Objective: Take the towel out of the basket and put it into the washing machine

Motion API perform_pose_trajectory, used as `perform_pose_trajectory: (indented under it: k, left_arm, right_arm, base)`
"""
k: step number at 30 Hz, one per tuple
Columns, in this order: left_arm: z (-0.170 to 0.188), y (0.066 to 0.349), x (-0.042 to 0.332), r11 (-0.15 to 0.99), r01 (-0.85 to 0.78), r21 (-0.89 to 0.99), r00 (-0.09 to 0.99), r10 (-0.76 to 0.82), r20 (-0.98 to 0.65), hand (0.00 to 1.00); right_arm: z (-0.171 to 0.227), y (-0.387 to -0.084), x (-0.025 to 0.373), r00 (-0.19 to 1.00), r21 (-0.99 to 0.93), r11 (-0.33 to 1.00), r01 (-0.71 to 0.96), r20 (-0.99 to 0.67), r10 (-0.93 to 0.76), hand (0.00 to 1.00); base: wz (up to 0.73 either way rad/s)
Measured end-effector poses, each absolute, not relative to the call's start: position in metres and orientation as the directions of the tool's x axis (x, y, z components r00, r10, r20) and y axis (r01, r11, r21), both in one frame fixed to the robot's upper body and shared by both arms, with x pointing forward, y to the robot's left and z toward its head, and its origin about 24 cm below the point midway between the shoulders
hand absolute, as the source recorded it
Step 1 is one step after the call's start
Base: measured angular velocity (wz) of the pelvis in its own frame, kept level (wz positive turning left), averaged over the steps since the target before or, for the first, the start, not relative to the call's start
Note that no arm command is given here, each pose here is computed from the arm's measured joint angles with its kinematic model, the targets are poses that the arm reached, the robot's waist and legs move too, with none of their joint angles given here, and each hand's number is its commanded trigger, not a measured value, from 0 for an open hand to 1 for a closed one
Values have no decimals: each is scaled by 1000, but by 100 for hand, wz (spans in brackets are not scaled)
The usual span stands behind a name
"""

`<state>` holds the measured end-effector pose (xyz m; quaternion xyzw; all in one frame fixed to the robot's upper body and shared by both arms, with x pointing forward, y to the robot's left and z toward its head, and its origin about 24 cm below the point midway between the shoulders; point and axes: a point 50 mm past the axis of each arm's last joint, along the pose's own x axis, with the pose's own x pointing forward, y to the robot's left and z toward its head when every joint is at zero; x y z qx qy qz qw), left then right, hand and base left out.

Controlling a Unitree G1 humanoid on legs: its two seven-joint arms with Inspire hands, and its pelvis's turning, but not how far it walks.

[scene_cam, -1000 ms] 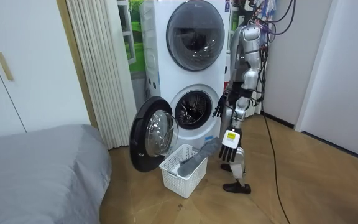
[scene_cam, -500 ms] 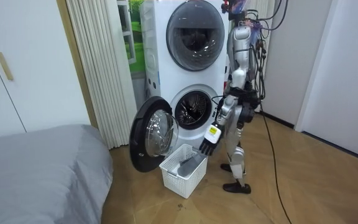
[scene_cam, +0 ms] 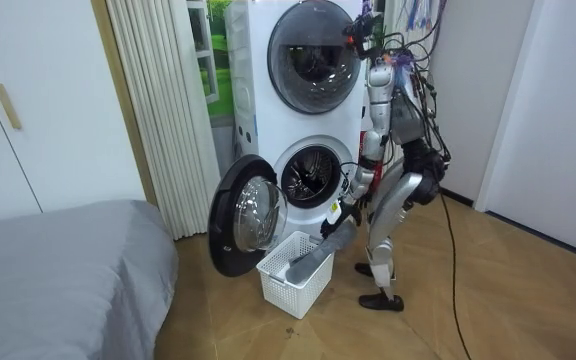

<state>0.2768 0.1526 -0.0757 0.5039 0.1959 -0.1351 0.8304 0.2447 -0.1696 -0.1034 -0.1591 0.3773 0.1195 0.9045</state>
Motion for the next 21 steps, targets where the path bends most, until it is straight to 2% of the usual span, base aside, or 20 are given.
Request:
perform_pose_trajectory:
  k: [3,11,21]
  left_arm:
    - [-56,155,297,425,357,832,925,-39,-377,0]
    - [-29,165,320,367,239,899,969,-28,-246,0]
    - [-6,150,336,278,130,952,986,-136,-95,0]
  right_arm:
    - [-93,-164,258,724,-205,916,-344,-679,120,0]
    - [-70,-148,282,791,-207,909,-361,-584,182,0]
    - [-51,-131,299,836,-170,912,-373,-489,251,0]
  base:
    - [-15]
    - [-13]
    - [-5]
